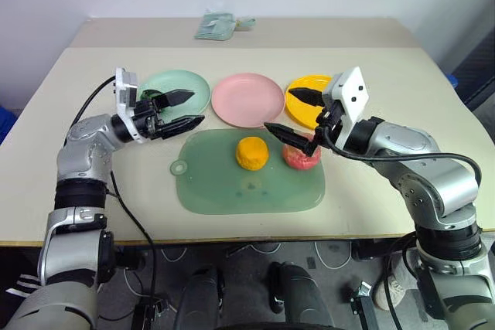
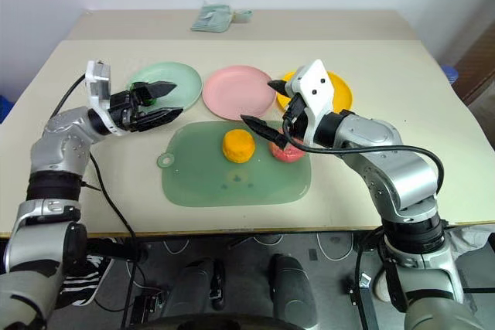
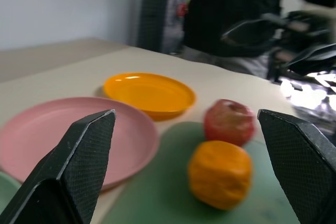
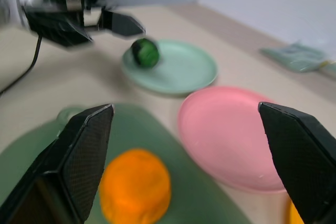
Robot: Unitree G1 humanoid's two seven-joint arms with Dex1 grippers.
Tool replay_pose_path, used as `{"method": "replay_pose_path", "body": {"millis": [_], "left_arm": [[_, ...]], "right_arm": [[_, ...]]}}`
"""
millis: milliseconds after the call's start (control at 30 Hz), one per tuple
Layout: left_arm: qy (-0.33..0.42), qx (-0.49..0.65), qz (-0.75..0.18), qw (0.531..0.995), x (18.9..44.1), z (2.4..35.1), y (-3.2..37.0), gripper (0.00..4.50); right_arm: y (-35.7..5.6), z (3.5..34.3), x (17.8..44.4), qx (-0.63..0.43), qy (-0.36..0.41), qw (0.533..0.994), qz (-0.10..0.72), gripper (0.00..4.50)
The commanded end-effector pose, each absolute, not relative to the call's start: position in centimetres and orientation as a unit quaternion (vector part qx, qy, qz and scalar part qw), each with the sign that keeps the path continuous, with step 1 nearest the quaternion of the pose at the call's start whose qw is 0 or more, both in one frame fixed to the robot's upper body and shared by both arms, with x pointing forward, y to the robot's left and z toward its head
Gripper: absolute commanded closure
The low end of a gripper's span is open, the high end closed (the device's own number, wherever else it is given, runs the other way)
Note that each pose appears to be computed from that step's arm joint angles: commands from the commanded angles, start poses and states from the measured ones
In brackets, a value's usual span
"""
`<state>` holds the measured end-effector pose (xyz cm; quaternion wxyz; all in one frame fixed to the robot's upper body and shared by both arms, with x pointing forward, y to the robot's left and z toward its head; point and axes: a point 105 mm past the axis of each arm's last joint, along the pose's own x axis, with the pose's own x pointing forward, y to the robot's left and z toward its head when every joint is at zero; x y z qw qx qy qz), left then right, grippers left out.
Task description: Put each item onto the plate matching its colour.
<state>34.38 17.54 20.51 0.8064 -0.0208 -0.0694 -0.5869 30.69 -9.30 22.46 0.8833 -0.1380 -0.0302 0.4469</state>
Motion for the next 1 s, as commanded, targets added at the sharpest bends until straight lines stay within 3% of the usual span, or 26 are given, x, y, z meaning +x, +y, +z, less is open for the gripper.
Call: {"method": "replay_pose_path", "body": {"millis": [33,267,633,1000], "left_arm": [[-0.069,-0.003,-0.615,0.785,32.9,21.3,17.6,0.06],[-0.049,0.027,-0.643,0.764,31.5,20.8,18.5,0.06],[-0.058,0.068,-0.631,0.771,30.9,20.4,19.4,0.06],[-0.053,0.069,-0.624,0.776,30.4,20.1,19.3,0.06]], "right_arm": [[-8.6,23.5,29.4,-0.154,-0.048,0.864,0.476,0.0],[-6.0,20.4,30.4,-0.182,0.006,0.867,0.464,0.0],[-4.8,17.8,32.9,-0.225,0.077,0.865,0.442,0.0],[-4.4,15.3,33.4,-0.171,0.155,0.856,0.462,0.0]]}}
